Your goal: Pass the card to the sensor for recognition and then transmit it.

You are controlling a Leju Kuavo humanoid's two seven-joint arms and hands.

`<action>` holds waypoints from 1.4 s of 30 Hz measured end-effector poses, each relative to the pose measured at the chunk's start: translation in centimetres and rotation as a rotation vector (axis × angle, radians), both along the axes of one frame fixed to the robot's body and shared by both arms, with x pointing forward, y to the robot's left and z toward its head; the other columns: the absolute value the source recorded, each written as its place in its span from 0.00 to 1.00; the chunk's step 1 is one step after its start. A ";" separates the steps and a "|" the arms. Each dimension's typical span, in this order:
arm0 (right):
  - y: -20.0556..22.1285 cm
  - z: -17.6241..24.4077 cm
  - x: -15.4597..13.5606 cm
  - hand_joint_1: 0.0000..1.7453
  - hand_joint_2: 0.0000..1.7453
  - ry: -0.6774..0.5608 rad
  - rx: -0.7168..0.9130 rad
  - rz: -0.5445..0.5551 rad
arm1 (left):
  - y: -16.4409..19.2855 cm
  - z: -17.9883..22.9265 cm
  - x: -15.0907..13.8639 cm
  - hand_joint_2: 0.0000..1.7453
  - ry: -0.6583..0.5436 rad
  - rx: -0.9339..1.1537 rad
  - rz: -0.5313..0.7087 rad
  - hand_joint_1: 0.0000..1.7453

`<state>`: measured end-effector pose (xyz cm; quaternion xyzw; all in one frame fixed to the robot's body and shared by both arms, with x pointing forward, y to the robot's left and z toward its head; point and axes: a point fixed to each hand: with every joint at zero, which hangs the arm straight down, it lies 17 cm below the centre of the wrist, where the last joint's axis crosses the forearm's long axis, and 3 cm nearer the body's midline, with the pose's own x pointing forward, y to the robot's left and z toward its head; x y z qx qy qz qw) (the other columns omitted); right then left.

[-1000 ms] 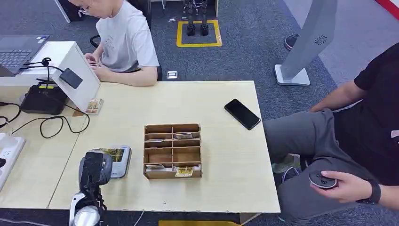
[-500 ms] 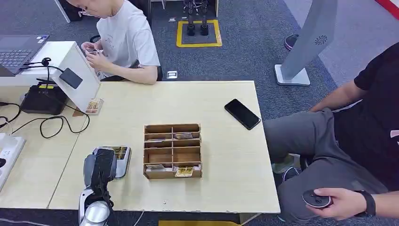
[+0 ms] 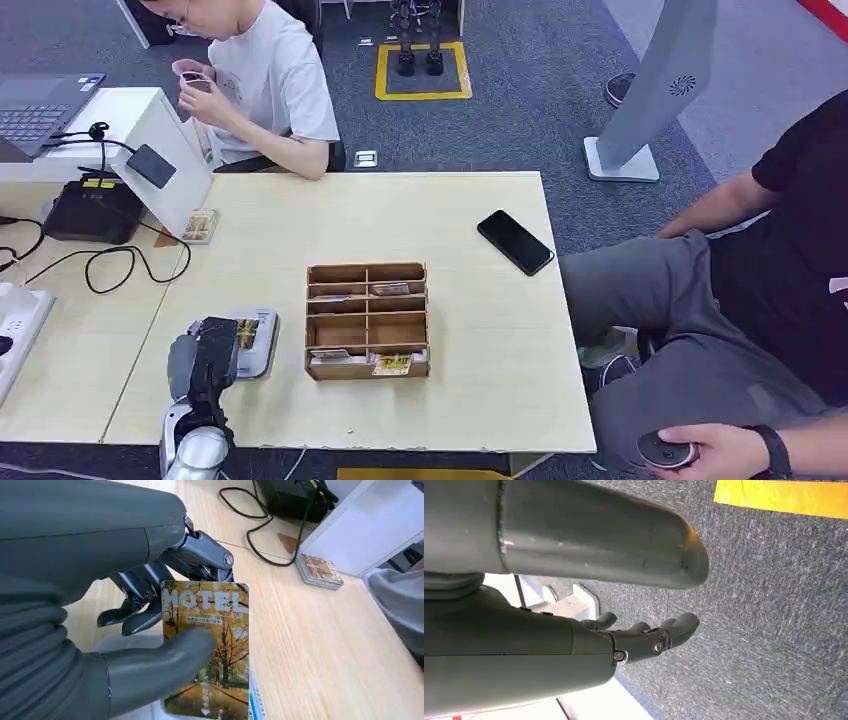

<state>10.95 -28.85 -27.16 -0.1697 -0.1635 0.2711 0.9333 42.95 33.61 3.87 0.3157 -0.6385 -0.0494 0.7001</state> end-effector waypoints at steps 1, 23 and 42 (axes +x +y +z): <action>0.0 0.0 0.0 0.00 0.00 -0.001 0.001 0.001 | 0.2 -0.1 0.0 1.00 0.005 0.003 0.005 1.00; 0.3 0.0 0.1 0.00 0.00 0.002 0.007 -0.005 | 1.6 -3.0 -0.9 1.00 0.109 0.180 0.024 1.00; 0.4 0.0 0.0 0.00 0.00 -0.005 0.005 0.004 | 1.6 9.6 1.4 1.00 -0.373 -0.313 -0.002 1.00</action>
